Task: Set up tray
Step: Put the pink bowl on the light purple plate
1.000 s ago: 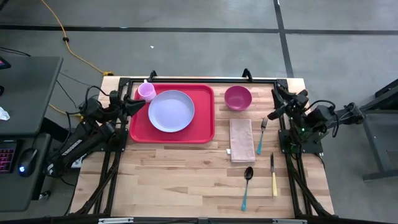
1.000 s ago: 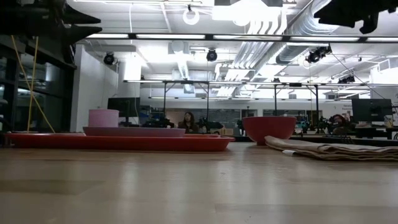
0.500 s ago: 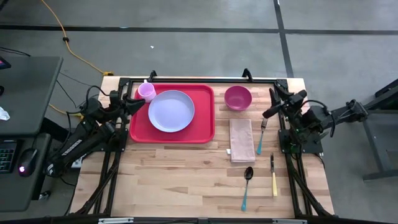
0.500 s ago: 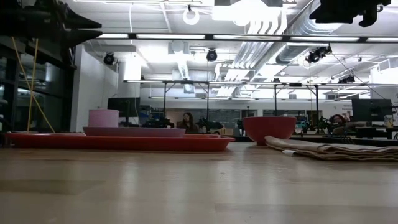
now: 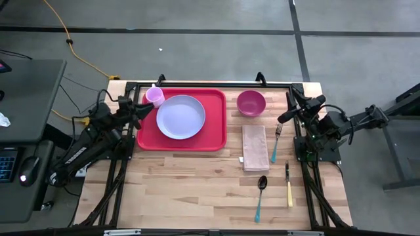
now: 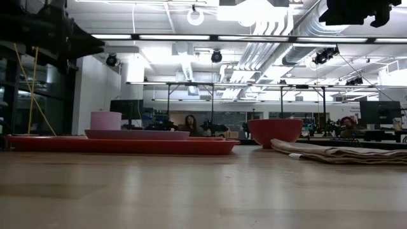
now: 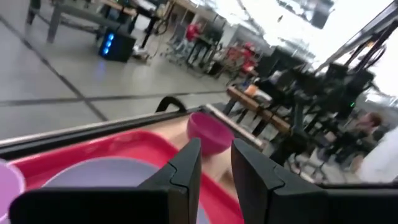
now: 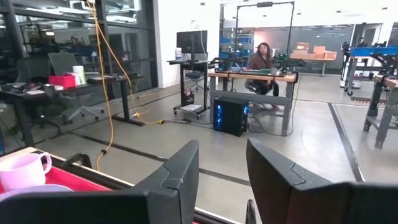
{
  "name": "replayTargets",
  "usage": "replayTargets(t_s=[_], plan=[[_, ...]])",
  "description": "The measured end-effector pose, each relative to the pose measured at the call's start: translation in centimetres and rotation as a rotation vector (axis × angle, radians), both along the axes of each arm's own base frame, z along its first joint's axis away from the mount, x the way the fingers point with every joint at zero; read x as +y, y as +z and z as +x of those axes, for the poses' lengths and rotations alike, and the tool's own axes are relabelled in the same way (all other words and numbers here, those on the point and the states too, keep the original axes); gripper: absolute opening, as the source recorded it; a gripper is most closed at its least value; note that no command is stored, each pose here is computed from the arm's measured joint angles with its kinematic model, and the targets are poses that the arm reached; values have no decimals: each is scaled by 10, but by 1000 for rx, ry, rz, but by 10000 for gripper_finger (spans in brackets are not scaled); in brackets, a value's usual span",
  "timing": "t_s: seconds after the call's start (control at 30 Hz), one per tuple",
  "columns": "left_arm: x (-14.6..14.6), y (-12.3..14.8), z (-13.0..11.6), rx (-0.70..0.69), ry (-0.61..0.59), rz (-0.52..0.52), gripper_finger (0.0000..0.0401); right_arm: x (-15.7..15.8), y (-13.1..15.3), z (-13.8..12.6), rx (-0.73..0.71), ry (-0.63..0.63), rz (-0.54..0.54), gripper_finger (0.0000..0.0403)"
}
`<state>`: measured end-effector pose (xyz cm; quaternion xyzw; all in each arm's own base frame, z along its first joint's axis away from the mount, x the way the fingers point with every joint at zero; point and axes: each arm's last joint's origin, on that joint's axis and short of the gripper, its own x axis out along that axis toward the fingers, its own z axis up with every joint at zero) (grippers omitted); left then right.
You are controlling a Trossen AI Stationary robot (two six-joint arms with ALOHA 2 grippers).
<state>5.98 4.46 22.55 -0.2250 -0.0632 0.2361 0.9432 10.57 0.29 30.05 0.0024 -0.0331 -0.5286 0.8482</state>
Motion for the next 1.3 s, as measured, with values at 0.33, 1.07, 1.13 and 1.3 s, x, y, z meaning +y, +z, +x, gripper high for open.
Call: replayTargets(t_s=[0.33,1.07,1.13,1.3], plan=[[1,-18,-2,168,71,-86,117,-1,1,-1,-16,-34,18,113],[2,-37,-4,306,138,-136,117,-5,2,22,-57,-80,10,113],[2,-37,-4,307,139,-136,117,-7,7,26,-56,-94,6,113],[2,-37,-4,308,142,-137,117,-13,24,37,5,-128,-14,113]])
